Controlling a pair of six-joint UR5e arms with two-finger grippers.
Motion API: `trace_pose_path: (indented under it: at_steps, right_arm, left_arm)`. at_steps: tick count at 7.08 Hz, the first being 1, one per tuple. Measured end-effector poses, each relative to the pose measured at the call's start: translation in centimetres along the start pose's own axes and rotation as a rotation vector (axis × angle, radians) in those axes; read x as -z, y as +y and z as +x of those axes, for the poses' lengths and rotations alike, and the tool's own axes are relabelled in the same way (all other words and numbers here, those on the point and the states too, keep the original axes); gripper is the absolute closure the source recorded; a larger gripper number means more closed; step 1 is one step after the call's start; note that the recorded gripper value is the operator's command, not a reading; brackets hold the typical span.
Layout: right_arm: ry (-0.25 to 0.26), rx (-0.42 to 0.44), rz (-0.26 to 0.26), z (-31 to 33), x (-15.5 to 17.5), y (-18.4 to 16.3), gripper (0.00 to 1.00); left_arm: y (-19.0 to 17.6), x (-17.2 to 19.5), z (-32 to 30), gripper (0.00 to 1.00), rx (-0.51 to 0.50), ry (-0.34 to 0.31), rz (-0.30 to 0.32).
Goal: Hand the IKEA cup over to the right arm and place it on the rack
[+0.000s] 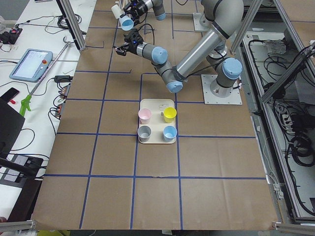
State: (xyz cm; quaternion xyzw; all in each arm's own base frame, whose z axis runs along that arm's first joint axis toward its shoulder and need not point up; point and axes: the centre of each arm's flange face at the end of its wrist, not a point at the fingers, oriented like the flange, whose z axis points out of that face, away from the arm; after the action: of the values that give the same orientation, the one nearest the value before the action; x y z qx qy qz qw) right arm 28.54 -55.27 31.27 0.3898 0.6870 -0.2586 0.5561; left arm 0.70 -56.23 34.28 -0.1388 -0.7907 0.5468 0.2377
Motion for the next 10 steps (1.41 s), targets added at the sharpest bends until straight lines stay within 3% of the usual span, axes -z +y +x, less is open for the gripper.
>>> trace_pose_path:
  at_steps: [2,4,6,8,9,10]
  right_arm:
    - [-0.023,0.281,0.098,-2.6,2.3,-5.2,0.77]
    - [-0.001,0.675,0.21,-4.8,5.2,-10.6,0.78]
    - [0.101,1.053,0.317,-5.5,8.1,-17.1,0.78]
    - [0.246,1.333,0.363,-6.2,10.0,-23.6,0.78]
    - [0.315,1.424,0.372,-6.3,10.6,-27.2,0.78]
    - [0.371,1.46,0.376,-5.5,10.9,-30.7,0.78]
  left_arm:
    - [-3.8,-2.3,0.4,0.0,0.09,-0.148,-0.145]
    - [-7.7,-2.9,3.1,0.0,0.248,-0.277,-0.367]
    - [-10.0,-2.5,6.3,0.0,0.327,-0.392,-0.639]
    - [-10.5,-2.1,11.1,0.0,0.37,-0.481,-0.909]
    - [-10.9,-0.9,12.9,0.0,0.385,-0.515,-1.011]
    - [-11.3,0.7,14.2,0.0,0.385,-0.558,-1.075]
